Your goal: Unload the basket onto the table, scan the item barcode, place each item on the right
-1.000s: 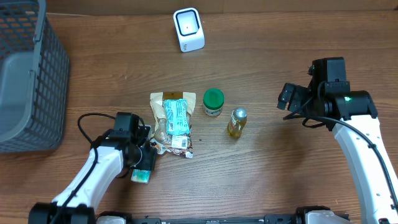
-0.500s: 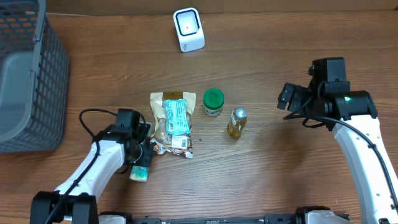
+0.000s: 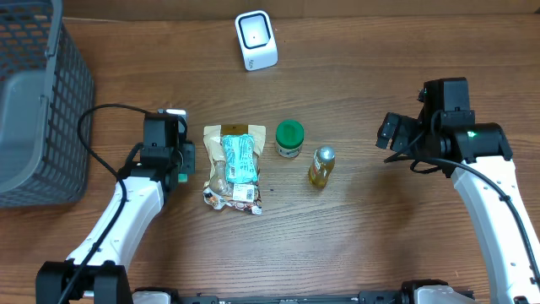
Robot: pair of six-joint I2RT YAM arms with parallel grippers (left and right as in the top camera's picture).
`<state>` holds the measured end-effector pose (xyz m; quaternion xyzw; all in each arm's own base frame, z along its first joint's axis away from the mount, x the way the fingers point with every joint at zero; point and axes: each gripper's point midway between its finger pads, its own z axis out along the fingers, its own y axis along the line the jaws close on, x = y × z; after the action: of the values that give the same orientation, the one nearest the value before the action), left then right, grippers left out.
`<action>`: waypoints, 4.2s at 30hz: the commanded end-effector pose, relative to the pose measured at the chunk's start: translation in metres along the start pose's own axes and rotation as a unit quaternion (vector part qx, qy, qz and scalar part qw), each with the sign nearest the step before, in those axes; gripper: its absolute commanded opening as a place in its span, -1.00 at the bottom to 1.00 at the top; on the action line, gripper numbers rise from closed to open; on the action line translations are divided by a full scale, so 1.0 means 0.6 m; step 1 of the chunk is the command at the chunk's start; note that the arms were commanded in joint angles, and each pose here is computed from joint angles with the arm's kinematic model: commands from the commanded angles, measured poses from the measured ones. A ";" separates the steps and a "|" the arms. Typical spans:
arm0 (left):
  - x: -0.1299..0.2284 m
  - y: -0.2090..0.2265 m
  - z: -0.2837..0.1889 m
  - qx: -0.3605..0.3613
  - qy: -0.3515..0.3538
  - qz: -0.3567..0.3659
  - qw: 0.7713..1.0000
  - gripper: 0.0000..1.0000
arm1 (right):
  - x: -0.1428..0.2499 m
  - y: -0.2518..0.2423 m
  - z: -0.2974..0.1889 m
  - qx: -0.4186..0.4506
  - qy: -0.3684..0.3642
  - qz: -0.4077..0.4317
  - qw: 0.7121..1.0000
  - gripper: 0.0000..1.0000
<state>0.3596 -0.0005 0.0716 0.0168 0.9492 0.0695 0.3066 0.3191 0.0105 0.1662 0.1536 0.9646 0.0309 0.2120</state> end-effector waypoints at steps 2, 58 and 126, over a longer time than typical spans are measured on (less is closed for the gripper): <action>-0.008 0.008 0.023 -0.015 -0.002 0.005 1.000 -0.18 | -0.014 0.001 -0.011 0.000 -0.015 -0.002 1.000 1.00; -0.214 0.202 -0.156 -0.082 -0.032 -0.108 0.990 0.99 | -0.014 0.001 -0.011 0.000 -0.015 -0.002 1.000 1.00; -0.215 0.198 -0.156 -0.080 -0.032 -0.106 0.991 0.98 | -0.009 0.111 -0.214 -0.183 0.017 -0.126 0.975 0.64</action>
<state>0.4072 0.0991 0.2270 -0.1046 0.9316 0.1149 0.3286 0.2916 0.0588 0.2930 0.0289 0.9609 0.1540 0.2284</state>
